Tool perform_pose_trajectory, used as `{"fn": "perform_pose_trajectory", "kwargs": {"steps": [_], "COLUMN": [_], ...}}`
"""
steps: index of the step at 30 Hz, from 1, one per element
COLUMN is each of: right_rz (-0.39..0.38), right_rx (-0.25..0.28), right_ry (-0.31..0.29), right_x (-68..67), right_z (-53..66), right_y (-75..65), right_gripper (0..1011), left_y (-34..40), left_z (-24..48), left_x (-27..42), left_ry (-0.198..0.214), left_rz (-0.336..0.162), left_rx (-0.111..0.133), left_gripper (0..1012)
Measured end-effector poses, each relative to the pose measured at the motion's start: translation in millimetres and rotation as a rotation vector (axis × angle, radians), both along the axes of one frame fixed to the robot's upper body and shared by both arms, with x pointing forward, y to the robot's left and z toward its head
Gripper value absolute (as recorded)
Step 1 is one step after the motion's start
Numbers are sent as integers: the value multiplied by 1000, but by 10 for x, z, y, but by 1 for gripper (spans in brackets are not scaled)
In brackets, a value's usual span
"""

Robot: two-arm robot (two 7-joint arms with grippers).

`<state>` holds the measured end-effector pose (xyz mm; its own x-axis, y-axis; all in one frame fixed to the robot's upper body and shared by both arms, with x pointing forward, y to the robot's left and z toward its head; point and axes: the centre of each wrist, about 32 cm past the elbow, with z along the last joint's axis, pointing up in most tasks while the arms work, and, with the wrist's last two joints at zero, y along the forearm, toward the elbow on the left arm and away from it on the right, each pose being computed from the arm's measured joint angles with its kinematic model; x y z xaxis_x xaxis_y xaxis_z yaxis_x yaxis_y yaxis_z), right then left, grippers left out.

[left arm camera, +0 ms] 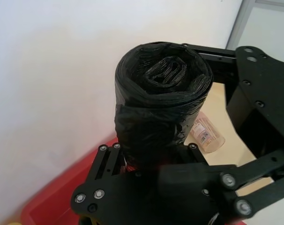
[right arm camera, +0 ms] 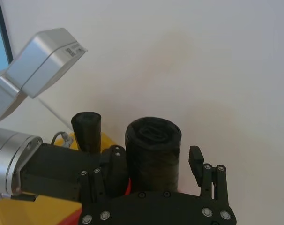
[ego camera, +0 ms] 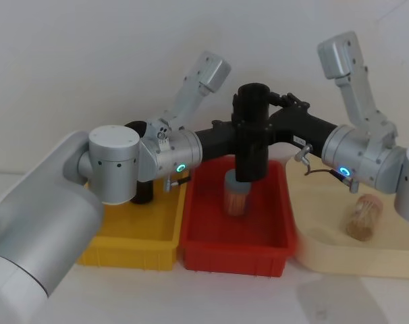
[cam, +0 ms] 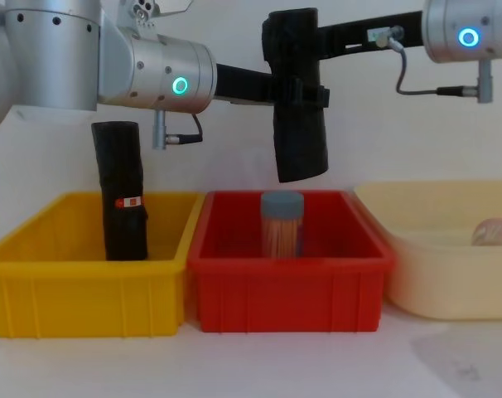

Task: Pick up the garbage bag with the one hand and transfer it to the other hand.

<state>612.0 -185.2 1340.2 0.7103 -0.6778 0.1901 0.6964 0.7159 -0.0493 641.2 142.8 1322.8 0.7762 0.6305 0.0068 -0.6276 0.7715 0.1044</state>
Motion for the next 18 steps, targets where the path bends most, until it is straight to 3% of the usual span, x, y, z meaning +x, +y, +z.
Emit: {"fn": "perform_pose_trajectory", "kwargs": {"steps": [11, 18], "right_rz": [19, 26], "right_rx": [7, 10], "right_ry": [9, 10], "right_x": [106, 142], "right_z": [13, 23], "right_y": [96, 128], "right_gripper": [995, 852], "left_y": [0, 0], "left_z": [0, 0], "left_x": [0, 0], "left_ry": [0, 0], "left_rz": [0, 0], "left_rx": [0, 0], "left_gripper": [430, 430]}}
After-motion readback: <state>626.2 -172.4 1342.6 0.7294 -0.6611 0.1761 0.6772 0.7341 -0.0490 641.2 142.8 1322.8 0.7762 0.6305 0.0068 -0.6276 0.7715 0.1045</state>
